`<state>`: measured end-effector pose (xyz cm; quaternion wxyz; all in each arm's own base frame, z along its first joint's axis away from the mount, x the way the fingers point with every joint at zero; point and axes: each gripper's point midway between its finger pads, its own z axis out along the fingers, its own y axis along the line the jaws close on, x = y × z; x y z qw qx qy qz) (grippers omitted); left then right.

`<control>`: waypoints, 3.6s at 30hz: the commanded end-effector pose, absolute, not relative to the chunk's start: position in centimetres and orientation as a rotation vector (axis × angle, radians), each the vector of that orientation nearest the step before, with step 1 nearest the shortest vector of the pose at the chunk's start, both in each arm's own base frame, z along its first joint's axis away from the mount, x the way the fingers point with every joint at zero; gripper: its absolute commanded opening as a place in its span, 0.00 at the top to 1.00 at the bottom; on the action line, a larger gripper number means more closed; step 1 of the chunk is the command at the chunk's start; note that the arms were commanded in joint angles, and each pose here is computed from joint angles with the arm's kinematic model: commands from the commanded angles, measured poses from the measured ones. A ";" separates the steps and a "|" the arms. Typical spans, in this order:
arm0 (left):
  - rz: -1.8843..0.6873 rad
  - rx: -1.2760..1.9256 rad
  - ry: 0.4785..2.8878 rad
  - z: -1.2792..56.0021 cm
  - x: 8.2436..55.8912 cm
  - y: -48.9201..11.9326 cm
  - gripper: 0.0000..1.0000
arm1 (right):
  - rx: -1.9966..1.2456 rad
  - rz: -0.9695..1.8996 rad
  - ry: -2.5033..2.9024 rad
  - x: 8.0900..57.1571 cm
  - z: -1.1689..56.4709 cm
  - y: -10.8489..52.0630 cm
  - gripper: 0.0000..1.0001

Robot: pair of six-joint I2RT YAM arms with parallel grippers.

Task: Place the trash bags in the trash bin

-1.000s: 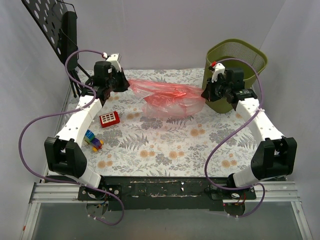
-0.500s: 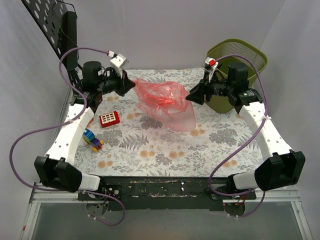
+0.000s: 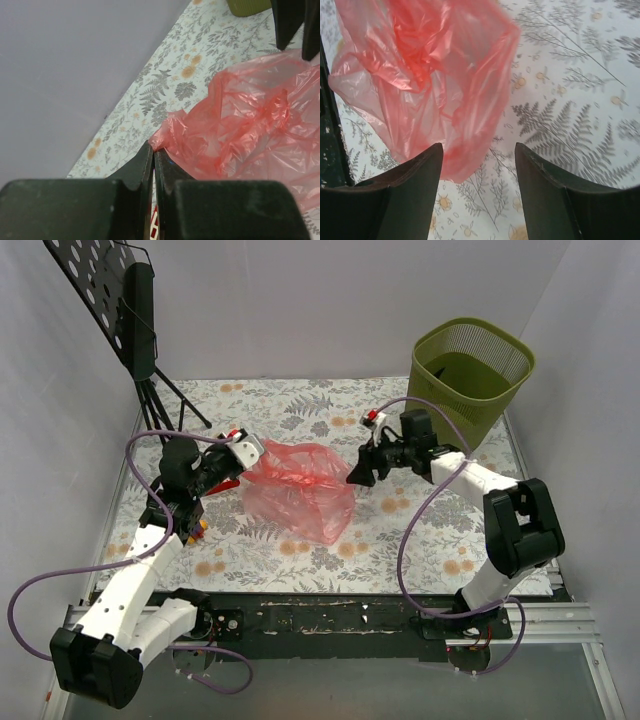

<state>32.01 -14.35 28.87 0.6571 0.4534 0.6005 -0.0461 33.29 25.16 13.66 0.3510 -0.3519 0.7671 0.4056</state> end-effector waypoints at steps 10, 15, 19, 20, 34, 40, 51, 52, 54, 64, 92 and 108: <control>-0.126 0.866 1.601 24.7 32.5 -12.6 1.00 | -1.167 1.208 1.690 25.2 14.9 42.0 0.37; -0.189 0.742 1.754 22.5 32.5 -12.2 1.00 | -1.220 1.223 1.675 23.3 15.3 46.7 0.37; -0.216 0.688 1.789 22.9 32.2 -12.2 1.00 | -1.180 1.168 1.657 24.2 18.5 44.3 0.32; -0.202 0.677 1.786 23.1 32.3 -12.0 1.00 | -1.179 1.193 1.638 24.2 19.6 43.2 0.32; -0.112 0.690 1.752 23.6 31.9 -10.7 1.00 | -1.442 1.096 1.572 24.8 14.0 35.3 0.31; -0.114 0.681 1.753 23.9 31.8 -10.6 1.00 | -1.568 1.082 1.551 26.4 9.7 36.9 0.30; -0.137 0.649 1.767 24.1 31.0 -10.5 1.00 | -1.579 1.138 1.587 25.5 7.0 41.0 0.32; -0.138 0.644 1.766 24.3 30.9 -10.5 1.00 | -1.575 1.111 1.618 25.7 6.2 41.3 0.33; -0.134 0.632 1.770 24.5 31.0 -10.3 1.00 | -1.561 1.075 1.669 25.8 4.8 41.7 0.36; -0.112 0.579 1.806 24.0 31.7 -9.8 1.00 | -1.462 0.401 1.783 32.4 6.3 33.7 0.99; -0.353 0.224 0.992 63.0 49.9 -15.1 1.00 | -0.262 -0.657 0.636 46.8 66.9 18.1 0.99; -0.439 1.271 1.506 19.8 23.8 -24.0 1.00 | -1.204 -0.368 1.080 25.8 21.8 19.0 0.99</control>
